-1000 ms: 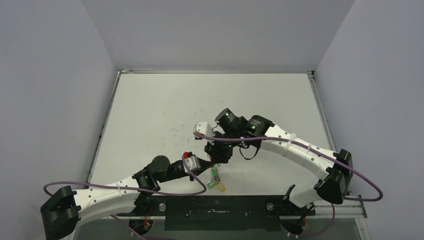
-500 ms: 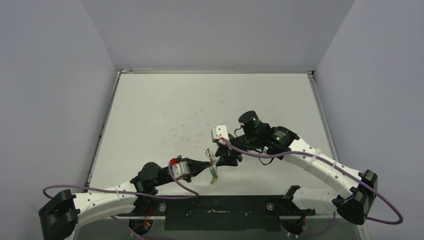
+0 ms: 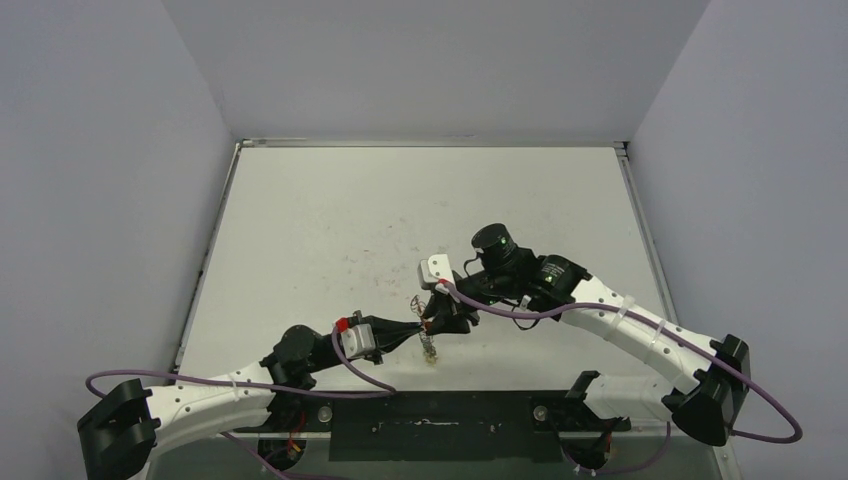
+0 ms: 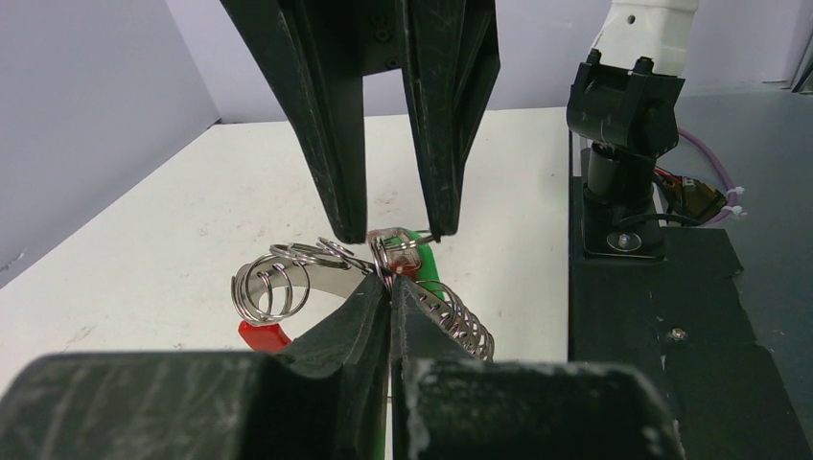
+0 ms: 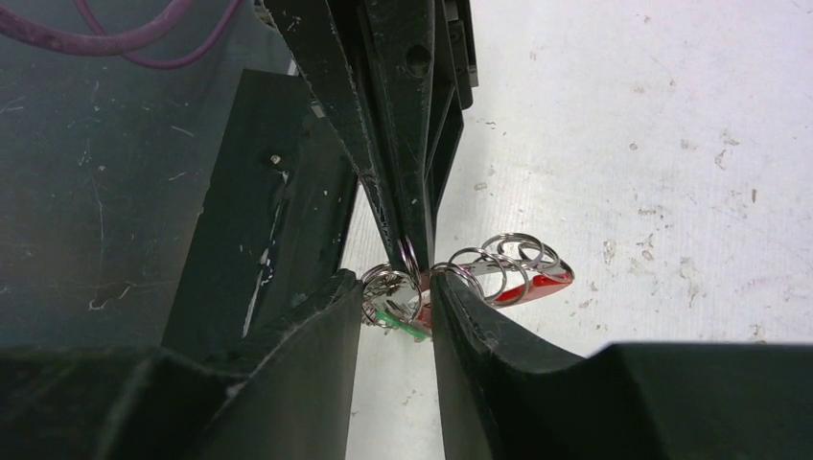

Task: Put the keys on the keyring

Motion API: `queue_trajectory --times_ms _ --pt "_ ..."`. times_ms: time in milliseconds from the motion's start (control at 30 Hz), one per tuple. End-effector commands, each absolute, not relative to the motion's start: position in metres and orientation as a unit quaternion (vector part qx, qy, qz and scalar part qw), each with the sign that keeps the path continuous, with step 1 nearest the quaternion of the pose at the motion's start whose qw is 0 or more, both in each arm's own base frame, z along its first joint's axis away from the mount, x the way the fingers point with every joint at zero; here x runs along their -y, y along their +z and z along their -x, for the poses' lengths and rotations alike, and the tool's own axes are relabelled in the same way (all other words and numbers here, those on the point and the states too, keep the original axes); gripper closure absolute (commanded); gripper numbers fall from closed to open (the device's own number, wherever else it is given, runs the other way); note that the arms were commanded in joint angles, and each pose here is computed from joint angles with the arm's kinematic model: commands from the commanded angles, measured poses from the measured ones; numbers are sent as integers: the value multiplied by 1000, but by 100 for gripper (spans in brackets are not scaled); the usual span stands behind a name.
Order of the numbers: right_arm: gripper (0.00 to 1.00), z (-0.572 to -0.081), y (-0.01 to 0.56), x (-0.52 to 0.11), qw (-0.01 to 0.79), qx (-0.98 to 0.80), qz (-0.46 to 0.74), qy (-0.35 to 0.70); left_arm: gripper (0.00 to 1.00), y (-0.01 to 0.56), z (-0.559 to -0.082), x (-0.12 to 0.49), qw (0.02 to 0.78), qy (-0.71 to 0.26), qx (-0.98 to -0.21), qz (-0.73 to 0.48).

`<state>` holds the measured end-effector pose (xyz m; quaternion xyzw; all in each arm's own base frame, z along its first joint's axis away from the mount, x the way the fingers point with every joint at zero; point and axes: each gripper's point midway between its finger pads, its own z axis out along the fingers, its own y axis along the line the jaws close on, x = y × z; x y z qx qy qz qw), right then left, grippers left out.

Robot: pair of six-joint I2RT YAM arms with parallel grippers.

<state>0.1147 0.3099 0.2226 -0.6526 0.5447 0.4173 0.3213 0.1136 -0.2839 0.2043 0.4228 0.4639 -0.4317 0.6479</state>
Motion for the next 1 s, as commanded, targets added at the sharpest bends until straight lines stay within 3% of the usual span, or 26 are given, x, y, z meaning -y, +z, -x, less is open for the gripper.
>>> queue_trajectory --times_ms 0,167,300,600,667,733,967 --pt "71 -116 223 -323 334 -524 658 426 100 235 -108 283 677 -447 -418 -409" --pt "81 -123 210 -322 328 -545 656 406 100 235 -109 282 678 -446 -419 -406" --pt "100 -124 206 -320 329 -548 657 400 100 235 -109 281 679 -446 -419 -405" --pt "100 -128 212 -314 338 -559 654 380 100 233 -114 278 680 -439 -434 -394" --pt "100 -130 209 -309 328 -574 656 363 89 226 -118 277 674 -427 -453 -397" --pt "100 -132 203 -302 309 -600 656 338 85 225 -122 275 669 -412 -469 -402" --pt "100 -134 192 -292 236 -662 659 268 81 220 -132 267 644 -364 -524 -423"
